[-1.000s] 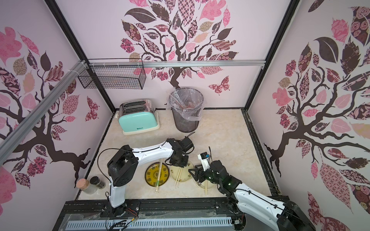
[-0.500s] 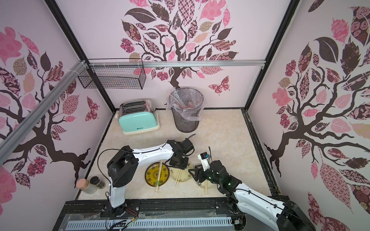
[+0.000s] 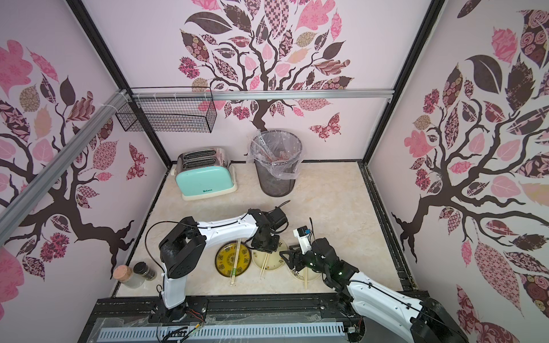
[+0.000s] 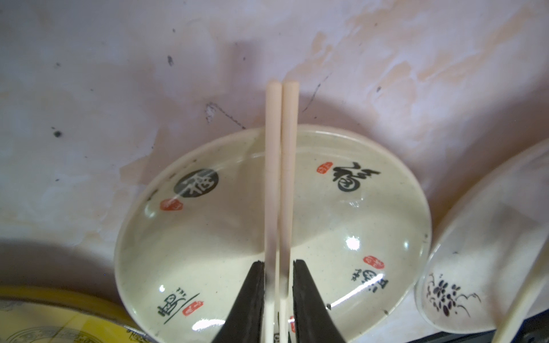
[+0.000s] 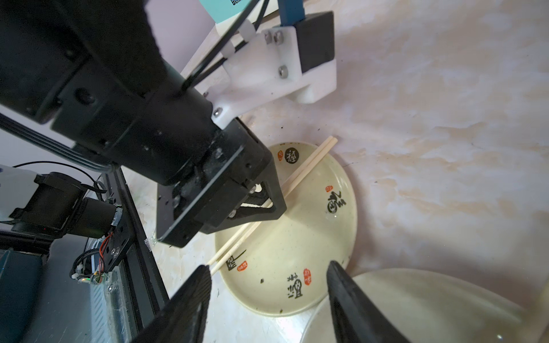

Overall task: Remove the packaging of disposable chopsticks
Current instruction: Place the disposable chopsticks on the plate.

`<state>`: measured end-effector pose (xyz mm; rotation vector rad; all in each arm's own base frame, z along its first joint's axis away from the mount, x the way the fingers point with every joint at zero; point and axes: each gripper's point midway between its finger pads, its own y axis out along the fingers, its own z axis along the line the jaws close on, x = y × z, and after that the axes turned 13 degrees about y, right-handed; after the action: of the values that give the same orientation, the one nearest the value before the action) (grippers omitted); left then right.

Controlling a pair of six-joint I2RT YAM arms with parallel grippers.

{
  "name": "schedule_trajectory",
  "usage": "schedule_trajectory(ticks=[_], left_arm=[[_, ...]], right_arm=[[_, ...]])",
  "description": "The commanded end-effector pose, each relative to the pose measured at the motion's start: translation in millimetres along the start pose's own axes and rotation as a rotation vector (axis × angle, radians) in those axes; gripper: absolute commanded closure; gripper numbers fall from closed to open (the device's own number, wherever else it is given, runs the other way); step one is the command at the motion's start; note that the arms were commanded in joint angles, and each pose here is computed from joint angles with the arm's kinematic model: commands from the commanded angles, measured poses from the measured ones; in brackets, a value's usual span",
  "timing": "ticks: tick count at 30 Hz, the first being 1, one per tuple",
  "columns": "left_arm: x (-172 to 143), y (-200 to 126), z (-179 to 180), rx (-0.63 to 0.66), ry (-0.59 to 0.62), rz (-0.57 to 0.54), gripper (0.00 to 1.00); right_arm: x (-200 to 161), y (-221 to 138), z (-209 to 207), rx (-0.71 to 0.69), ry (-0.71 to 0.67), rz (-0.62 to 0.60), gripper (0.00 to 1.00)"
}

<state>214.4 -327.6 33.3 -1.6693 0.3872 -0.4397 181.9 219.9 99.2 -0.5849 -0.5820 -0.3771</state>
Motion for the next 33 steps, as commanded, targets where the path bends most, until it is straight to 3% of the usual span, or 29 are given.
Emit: schedule_trajectory(ticks=[1, 9, 16, 33], left_arm=[[1.0, 1.1, -2.3, -0.004, 0.000, -0.006, 0.80], [2.2, 0.2, -2.9, -0.006, -0.003, -0.010, 0.80], [7.6, -9.6, -4.1, -0.004, 0.002, -0.034, 0.69], [13.7, -47.4, 5.8, 0.007, 0.004, -0.143, 0.66]], right_arm=[[-3.0, -0.3, -3.0, -0.010, -0.002, 0.006, 0.35], [-3.3, -0.6, -2.2, -0.007, -0.003, 0.006, 0.35], [-3.8, -0.6, -2.9, -0.009, -0.002, 0.007, 0.35], [-5.5, 2.4, -5.2, -0.016, 0.003, 0.018, 0.35]])
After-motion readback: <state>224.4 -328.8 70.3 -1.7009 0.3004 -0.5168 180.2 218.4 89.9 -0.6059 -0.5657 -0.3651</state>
